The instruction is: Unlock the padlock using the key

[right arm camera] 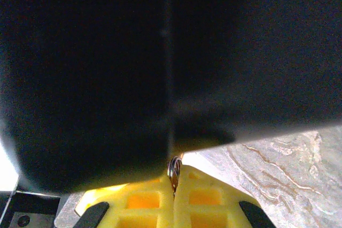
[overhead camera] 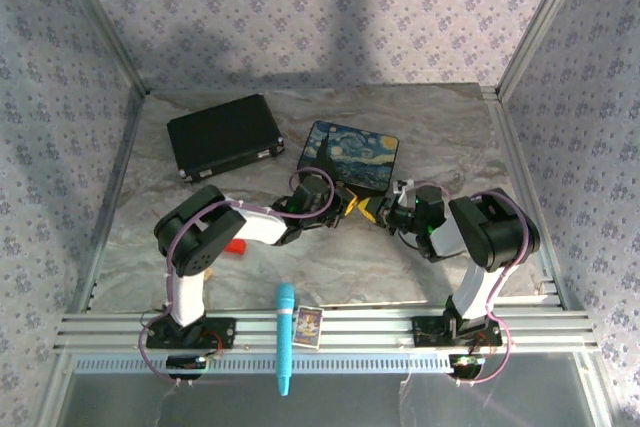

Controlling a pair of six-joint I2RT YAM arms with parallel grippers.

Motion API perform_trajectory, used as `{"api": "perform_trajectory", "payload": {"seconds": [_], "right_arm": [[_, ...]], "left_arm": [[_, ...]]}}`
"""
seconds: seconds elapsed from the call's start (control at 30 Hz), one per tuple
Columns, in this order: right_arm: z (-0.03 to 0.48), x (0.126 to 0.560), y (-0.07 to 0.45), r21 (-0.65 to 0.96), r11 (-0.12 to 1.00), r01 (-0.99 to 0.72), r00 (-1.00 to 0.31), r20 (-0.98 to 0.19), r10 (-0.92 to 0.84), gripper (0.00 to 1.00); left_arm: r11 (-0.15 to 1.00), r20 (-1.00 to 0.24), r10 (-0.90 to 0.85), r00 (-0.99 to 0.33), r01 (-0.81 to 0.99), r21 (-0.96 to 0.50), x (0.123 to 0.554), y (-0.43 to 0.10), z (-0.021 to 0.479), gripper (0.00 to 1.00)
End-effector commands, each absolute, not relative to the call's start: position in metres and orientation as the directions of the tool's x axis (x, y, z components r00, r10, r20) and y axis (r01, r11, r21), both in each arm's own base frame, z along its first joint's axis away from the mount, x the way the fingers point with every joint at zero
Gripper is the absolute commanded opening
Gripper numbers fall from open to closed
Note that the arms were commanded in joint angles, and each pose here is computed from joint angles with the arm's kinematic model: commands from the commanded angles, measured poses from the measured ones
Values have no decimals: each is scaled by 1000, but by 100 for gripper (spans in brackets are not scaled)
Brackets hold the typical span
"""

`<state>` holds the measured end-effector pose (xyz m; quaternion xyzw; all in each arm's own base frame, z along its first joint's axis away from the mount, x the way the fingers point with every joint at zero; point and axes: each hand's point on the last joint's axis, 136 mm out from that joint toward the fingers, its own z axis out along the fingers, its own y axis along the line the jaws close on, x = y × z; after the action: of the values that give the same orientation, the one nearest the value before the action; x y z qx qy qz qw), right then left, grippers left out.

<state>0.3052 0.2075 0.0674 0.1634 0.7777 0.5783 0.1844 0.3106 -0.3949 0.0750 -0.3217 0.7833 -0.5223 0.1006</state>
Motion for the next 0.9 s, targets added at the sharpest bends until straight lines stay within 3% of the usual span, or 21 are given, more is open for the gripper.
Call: {"api": "perform_trajectory", "payload": {"seconds": [0.0, 0.13, 0.27, 0.37, 0.43, 0.53, 0.73, 0.8, 0.83, 0.87], "right_arm": [[56, 309, 210, 923, 385, -7, -876, -191, 444, 4], [55, 311, 206, 919, 394, 14, -872, -181, 455, 5], [64, 315, 209, 963, 217, 159, -877, 37, 480, 11], [64, 312, 210, 965, 161, 207, -867, 105, 487, 24], [56, 307, 203, 953, 218, 211, -862, 76, 502, 31], [50, 294, 190, 924, 337, 183, -858, -17, 514, 33], [67, 271, 163, 714, 700, -6, -857, -364, 363, 39], [83, 269, 156, 618, 780, -98, -834, -478, 274, 66], [91, 269, 154, 571, 810, -132, -828, -514, 227, 71], [97, 269, 151, 507, 847, -160, -819, -547, 173, 96]], "left_arm": [[205, 235, -535, -811, -395, -896, 297, -409, 92, 0], [215, 230, -539, -811, -396, -893, 296, -408, 90, 0], [223, 219, -534, -817, -385, -896, 294, -409, 91, 0], [224, 212, -536, -817, -380, -898, 294, -408, 92, 0], [233, 208, -541, -815, -383, -894, 294, -406, 91, 0], [256, 195, -551, -812, -387, -886, 294, -401, 88, 0], [306, 173, -571, -803, -404, -862, 296, -389, 80, 0], [337, 157, -565, -810, -400, -852, 296, -388, 78, 0], [351, 150, -563, -813, -400, -847, 296, -387, 77, 0], [364, 144, -561, -815, -399, -842, 295, -386, 76, 0]]}}
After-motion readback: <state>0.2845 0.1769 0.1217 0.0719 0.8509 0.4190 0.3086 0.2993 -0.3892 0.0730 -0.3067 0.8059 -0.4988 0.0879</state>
